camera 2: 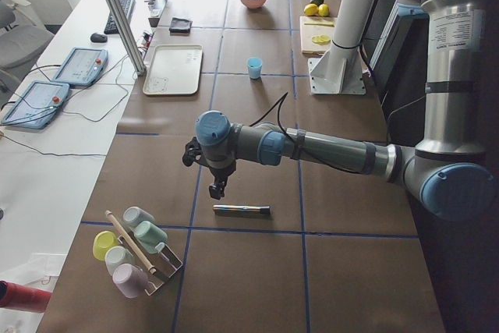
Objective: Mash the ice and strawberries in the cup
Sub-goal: 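Move the empty left gripper back toward the metal muddler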
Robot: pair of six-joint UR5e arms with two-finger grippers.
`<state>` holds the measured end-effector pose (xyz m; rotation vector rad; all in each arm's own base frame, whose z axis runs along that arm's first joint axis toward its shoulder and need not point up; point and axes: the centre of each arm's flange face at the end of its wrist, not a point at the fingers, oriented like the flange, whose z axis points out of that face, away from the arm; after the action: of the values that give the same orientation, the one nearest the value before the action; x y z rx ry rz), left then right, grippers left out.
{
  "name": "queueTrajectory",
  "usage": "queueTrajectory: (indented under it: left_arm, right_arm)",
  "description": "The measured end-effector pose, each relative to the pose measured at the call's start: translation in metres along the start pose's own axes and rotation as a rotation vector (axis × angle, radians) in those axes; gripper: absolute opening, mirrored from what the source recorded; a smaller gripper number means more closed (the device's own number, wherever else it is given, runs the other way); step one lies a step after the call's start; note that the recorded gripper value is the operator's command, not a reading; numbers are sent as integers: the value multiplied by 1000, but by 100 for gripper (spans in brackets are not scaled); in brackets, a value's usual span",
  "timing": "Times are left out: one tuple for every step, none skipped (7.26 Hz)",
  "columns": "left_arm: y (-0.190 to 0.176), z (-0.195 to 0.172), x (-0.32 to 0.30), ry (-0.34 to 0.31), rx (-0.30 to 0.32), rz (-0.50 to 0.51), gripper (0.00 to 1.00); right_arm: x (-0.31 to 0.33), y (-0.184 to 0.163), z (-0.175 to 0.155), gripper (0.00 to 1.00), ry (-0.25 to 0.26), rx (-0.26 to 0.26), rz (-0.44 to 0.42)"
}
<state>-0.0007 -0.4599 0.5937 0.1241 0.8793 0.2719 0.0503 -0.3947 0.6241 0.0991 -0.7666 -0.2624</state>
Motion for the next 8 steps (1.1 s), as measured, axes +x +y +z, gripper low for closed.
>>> queueTrajectory:
  left_arm:
    - [9, 6, -10, -7, 9, -43, 100]
    - [12, 12, -19, -22, 32, -88, 100]
    - [14, 18, -27, -46, 68, -128, 100]
    - [14, 29, -32, -67, 100, -158, 100]
    - [12, 47, -30, -74, 115, -172, 100]
    - [10, 68, -24, -86, 122, -182, 100]
    - [8, 90, -16, -101, 126, -191, 100]
    - [8, 112, -9, -115, 125, -194, 100]
  right_arm:
    - [0, 1, 0, 100, -1, -1, 1]
    - [0, 2, 1, 100, -1, -1, 1]
    - [0, 2, 1, 100, -2, -2, 2]
    - [0, 2, 1, 100, -2, -1, 3]
    - [0, 2, 0, 100, -2, -1, 3]
    - [0, 2, 1, 100, -2, -2, 3]
    - [0, 2, 1, 100, -2, -2, 3]
    - [0, 2, 1, 100, -2, -2, 3]
